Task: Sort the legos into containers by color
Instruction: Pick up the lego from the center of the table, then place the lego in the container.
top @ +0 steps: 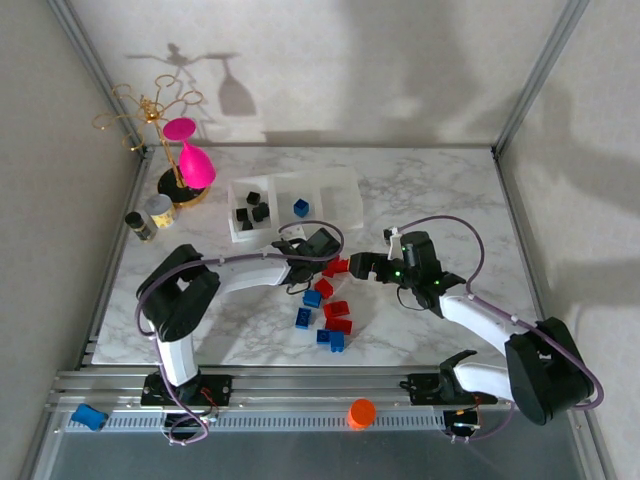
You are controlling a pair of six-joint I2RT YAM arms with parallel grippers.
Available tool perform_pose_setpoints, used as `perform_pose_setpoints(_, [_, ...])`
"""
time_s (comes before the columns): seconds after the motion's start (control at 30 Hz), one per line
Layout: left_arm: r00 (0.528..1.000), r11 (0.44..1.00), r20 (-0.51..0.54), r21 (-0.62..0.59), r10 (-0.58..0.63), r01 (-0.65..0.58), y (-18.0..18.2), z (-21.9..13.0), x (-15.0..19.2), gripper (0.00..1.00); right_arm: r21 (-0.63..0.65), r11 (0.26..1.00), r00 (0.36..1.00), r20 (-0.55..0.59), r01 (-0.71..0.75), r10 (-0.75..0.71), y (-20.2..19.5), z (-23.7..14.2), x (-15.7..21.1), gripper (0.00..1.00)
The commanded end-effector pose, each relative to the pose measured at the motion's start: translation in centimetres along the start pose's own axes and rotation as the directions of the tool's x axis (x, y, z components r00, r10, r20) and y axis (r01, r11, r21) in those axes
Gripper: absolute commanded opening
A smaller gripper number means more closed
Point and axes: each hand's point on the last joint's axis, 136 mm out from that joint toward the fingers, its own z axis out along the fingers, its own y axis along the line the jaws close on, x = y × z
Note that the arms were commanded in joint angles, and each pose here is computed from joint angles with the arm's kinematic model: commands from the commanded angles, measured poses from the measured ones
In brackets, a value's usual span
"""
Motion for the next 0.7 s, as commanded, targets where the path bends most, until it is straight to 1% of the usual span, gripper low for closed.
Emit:
perform_pose_setpoints(0.0, [0.997, 1.0, 0.08, 0.005, 0.006, -0.007, 0.3, -2.6, -2.9, 0.29, -0.028, 1.0, 0.999, 0.034, 0.012, -0.011, 1.3, -0.9, -1.6, 0.99])
perform_pose_setpoints(0.1, [0.992, 1.0, 0.122, 0.01, 0.008, -0.01, -0.1, -4.4, -4.9, 0.29, -0.039, 0.999, 0.999, 0.05, 0.021, -0.019, 1.9, -1.6, -2.2, 0.99])
perform_pose_setpoints(0.23, [0.984, 0.999, 0.175, 0.038, 0.013, -0.02, -1.8, -6.4, -8.0, 0.29, -0.073, 0.997, 0.998, 0.061, 0.01, -0.006, 3.0, -2.0, -3.0, 0.99])
perform_pose_setpoints(0.33, [0.98, 0.999, 0.198, 0.034, 0.007, -0.014, -2.4, -6.7, -10.5, 0.3, -0.084, 0.996, 0.997, 0.072, -0.002, 0.008, 3.4, -1.9, -3.7, 0.98])
perform_pose_setpoints(0.47, [0.979, 0.999, 0.203, 0.036, 0.004, -0.012, -3.0, -5.8, -12.8, 0.3, -0.06, 0.998, 0.995, 0.102, 0.0, 0.006, 3.1, -1.5, -4.6, 0.99])
perform_pose_setpoints(0.67, [0.978, 0.999, 0.208, 0.011, 0.029, -0.032, -3.6, -2.2, -15.6, 0.3, -0.027, 1.0, 0.992, 0.128, 0.005, -0.002, 2.4, -1.0, -5.5, 0.99])
